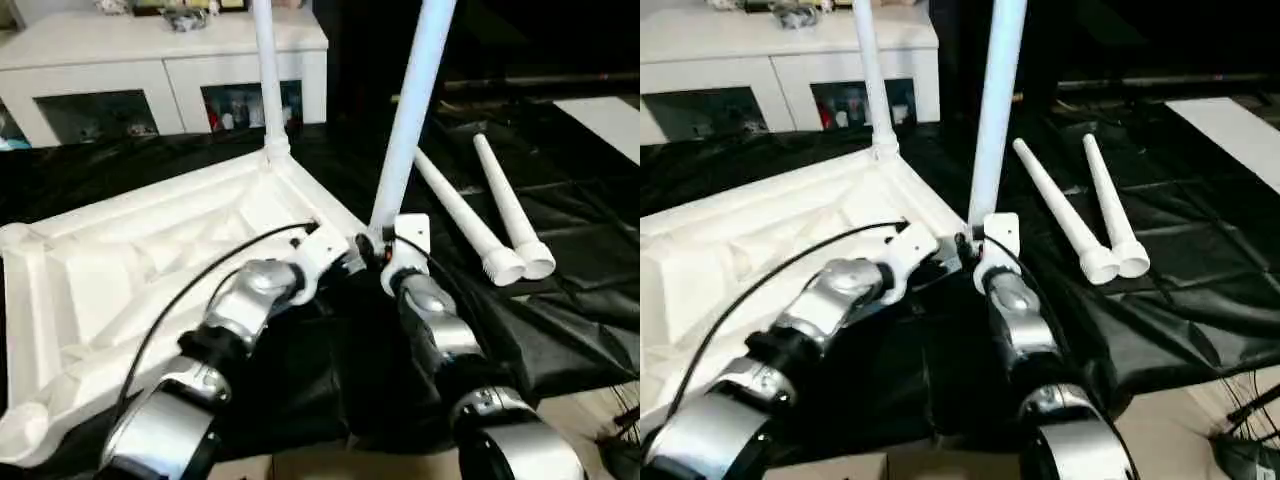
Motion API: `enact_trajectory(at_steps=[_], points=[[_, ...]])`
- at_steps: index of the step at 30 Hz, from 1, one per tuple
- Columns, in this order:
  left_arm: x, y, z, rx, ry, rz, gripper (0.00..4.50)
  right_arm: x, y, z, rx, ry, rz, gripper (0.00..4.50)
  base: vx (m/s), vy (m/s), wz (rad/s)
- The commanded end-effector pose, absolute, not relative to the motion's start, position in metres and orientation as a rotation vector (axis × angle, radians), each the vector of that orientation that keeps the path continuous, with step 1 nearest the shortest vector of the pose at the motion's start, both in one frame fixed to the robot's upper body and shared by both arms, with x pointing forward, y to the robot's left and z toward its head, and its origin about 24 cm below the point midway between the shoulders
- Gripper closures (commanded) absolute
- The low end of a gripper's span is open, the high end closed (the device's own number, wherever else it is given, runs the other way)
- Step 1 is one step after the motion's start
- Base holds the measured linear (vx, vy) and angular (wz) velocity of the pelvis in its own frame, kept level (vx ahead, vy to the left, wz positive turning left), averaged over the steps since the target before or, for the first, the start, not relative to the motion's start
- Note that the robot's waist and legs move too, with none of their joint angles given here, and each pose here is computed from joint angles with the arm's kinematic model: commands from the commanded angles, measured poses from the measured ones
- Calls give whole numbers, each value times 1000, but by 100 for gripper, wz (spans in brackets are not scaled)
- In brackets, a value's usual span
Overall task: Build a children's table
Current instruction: Rotate leg to tighten, then rotate table base
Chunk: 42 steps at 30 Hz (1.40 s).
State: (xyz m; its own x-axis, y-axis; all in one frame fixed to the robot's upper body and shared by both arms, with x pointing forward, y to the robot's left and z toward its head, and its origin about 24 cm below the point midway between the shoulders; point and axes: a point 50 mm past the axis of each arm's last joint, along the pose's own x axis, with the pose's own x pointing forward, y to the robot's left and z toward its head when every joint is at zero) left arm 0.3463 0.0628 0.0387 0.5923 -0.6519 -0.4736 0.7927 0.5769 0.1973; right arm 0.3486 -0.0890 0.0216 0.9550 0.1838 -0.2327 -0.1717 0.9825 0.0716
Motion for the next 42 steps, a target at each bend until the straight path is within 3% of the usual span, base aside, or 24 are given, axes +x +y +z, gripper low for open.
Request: enact_trajectory(at_steps=[1, 5, 6, 9, 11, 14, 19, 21, 24, 28, 33, 36, 39, 40, 42], points=[[346, 60, 33, 401, 359, -815, 450, 331, -69, -4, 84, 368, 258, 178, 0, 0, 0], [345, 60, 34, 415, 330, -850, 450, 329, -68, -5, 144, 361, 276, 178, 0, 0, 0], [345, 60, 34, 416, 329, -852, 450, 329, -68, -5, 146, 360, 275, 108, 0, 0, 0], [345, 60, 34, 420, 315, -866, 450, 330, -70, -2, 129, 329, 264, 102, 0, 0, 0], [345, 60, 34, 425, 302, -869, 450, 331, -72, -1, 100, 321, 253, 65, 0, 0, 0], [346, 58, 38, 427, 258, -888, 450, 334, -86, 7, 3, 253, 219, 54, 0, 0, 0], [350, 56, 48, 387, 181, -861, 450, 329, -105, 19, -19, 172, 191, 54, 0, 0, 0], [355, 57, 57, 315, 155, -836, 406, 324, -115, 24, -46, 141, 177, 48, 0, 0, 0], [364, 64, 74, 254, 85, -769, 382, 318, -128, 32, -99, 96, 143, 48, 0, 0, 0], [369, 77, 83, 248, 48, -722, 350, 314, -136, 36, -79, 93, 134, 48, 0, 0, 0], [372, 111, 103, 187, -11, -623, 310, 302, -129, 31, -114, 151, 373, 48, 0, 0, 0], [361, 153, 124, 138, -69, -598, 310, 292, -122, 28, -112, 207, 539, 48, 0, 0, 0], [351, 197, 140, 113, -121, -509, 310, 289, -119, 30, -110, 222, 599, 48, 0, 0, 0], [351, 197, 140, 113, -121, -509, 310, 289, -119, 30, -110, 222, 599, 48, 0, 0, 0], [341, 244, 148, 106, -151, -368, 310, 286, -116, 30, -119, 243, 648, 48, 0, 0, 0]])
